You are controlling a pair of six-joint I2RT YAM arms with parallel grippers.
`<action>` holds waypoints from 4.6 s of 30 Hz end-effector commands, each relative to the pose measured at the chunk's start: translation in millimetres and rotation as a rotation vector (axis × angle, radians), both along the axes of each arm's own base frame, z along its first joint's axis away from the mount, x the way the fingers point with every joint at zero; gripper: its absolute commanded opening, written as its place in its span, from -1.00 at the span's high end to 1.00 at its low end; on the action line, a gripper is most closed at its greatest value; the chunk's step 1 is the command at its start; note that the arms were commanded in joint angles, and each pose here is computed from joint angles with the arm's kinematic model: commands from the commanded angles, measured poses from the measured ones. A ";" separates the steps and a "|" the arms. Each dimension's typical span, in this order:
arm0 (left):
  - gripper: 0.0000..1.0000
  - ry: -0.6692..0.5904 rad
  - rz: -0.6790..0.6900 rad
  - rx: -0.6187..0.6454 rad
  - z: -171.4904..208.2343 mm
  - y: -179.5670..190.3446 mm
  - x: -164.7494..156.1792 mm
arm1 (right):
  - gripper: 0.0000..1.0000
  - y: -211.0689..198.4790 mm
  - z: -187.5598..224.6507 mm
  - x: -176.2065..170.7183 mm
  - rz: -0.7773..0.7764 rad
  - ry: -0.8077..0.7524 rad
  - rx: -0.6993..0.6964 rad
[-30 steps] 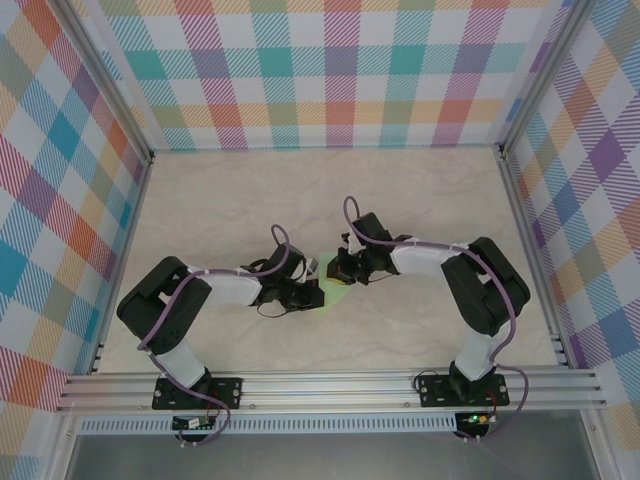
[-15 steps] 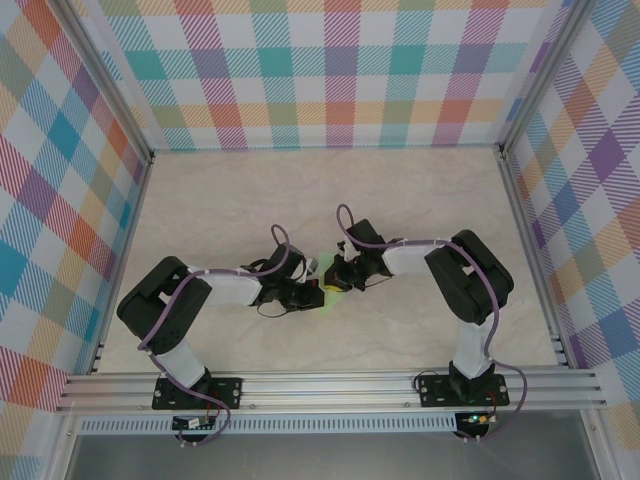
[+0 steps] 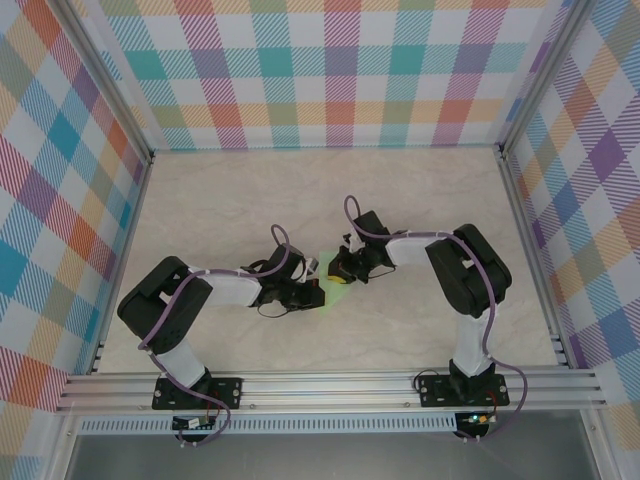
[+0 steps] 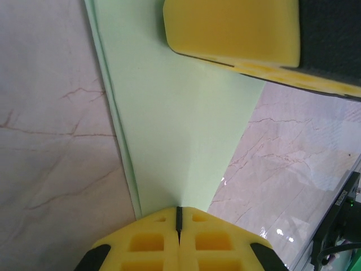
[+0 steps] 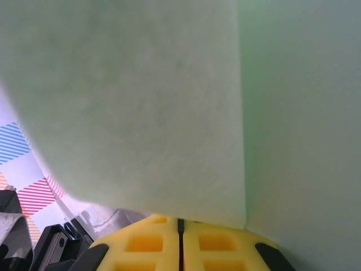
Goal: Fold a paper plane with a square sheet of paper (pick it up from the middle)
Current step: Fourth fold the wing at the center of the table.
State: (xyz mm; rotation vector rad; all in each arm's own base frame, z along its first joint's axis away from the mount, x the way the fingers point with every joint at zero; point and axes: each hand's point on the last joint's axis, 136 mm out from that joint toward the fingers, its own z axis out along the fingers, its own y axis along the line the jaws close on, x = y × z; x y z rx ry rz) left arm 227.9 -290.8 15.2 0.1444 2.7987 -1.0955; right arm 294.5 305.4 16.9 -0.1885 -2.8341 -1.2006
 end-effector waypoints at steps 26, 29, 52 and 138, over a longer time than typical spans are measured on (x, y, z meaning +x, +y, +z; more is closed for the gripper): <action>0.99 0.139 0.023 0.227 -54.9 41.6 -30.1 | 0.78 -7.8 58.5 14.5 0.056 -0.205 0.004; 0.99 0.141 0.023 0.227 -55.8 41.4 -29.7 | 0.79 5.0 45.7 9.7 0.080 -0.185 0.004; 1.00 0.165 0.011 0.248 -64.2 46.7 -37.7 | 0.82 -25.5 -7.4 59.1 -0.030 -0.158 -0.063; 1.00 0.128 0.002 0.218 -45.0 38.0 -28.3 | 0.95 2.2 23.8 17.2 0.070 -0.179 -0.065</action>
